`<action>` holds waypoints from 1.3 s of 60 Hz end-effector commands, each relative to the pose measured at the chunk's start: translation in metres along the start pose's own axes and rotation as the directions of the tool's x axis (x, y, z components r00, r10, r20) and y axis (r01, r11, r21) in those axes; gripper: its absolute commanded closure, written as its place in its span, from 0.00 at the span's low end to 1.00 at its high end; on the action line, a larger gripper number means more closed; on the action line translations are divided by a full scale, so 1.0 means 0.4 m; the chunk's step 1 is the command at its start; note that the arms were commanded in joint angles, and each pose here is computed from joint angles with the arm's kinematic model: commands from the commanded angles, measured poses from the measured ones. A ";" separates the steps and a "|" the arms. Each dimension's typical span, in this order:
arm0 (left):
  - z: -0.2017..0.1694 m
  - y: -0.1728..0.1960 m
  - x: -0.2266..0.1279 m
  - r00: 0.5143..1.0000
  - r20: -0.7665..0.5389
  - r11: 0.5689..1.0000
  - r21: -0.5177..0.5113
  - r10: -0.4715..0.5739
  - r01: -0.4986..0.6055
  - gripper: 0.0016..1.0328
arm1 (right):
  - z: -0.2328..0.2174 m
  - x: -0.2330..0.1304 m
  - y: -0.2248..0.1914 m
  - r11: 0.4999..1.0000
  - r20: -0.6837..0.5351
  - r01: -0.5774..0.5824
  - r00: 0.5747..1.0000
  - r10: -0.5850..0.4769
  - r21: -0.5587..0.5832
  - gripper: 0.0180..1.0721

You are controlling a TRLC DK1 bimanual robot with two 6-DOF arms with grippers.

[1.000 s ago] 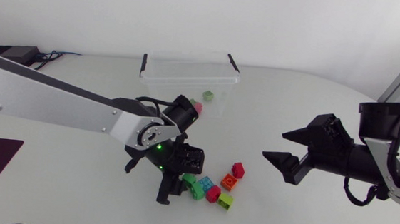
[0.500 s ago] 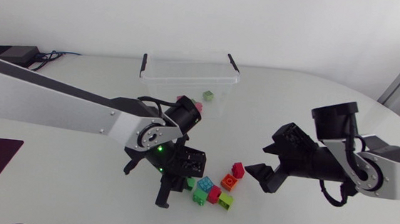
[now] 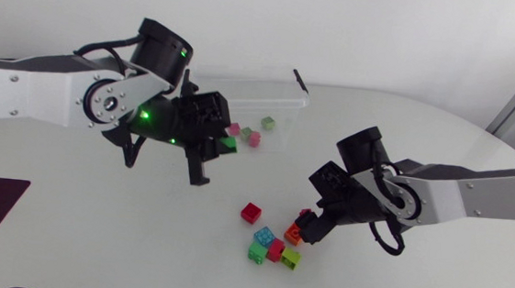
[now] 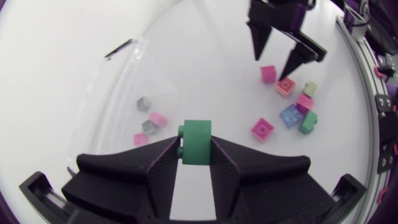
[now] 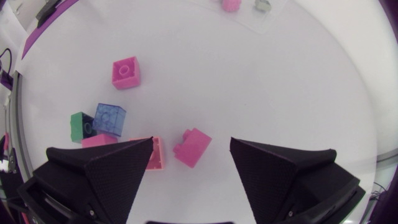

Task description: Pick up the duplo bricks and place them in the container

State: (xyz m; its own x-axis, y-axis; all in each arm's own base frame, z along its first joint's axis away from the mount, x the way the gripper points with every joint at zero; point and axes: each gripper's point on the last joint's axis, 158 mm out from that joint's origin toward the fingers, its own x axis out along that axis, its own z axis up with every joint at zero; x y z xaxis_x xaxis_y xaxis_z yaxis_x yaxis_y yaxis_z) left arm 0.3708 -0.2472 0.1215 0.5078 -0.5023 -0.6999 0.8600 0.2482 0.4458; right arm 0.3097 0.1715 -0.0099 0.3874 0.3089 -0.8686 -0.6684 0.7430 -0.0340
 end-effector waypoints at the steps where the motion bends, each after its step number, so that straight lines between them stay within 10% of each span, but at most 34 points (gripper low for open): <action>1: 0.040 0.093 -0.035 0.993 0.063 0.991 -0.095 0.102 -0.096 0.87 | -0.003 0.018 -0.002 0.999 -0.034 0.011 0.999 -0.010 0.043 0.20; 24: 0.097 0.281 0.006 0.932 0.174 0.915 -0.314 0.317 -0.253 0.87 | -0.026 0.056 -0.014 0.997 -0.089 0.033 0.996 -0.026 0.070 0.67; 45: 0.092 0.311 0.048 0.924 0.165 0.895 -0.357 0.343 -0.268 0.87 | -0.030 0.018 -0.009 0.998 -0.066 0.029 0.998 -0.025 0.064 0.68; 54: 0.088 0.310 0.039 0.924 0.162 0.893 -0.358 0.346 -0.272 0.87 | -0.016 0.005 -0.016 0.997 -0.051 0.035 0.998 -0.032 0.070 0.18; 78: 0.083 0.320 0.022 0.919 0.161 0.889 -0.358 0.359 -0.285 0.87 | -0.020 0.006 -0.071 0.994 -0.050 0.060 0.997 -0.055 0.095 0.07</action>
State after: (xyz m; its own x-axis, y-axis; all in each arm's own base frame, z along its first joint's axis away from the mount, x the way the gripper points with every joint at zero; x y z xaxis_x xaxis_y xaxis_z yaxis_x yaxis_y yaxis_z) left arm 0.4793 -0.2497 0.1735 0.7455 -0.5085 -0.4310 0.6621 0.6396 0.3906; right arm 0.3251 0.1528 -0.0050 0.4114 0.2520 -0.8759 -0.5828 0.8116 -0.0402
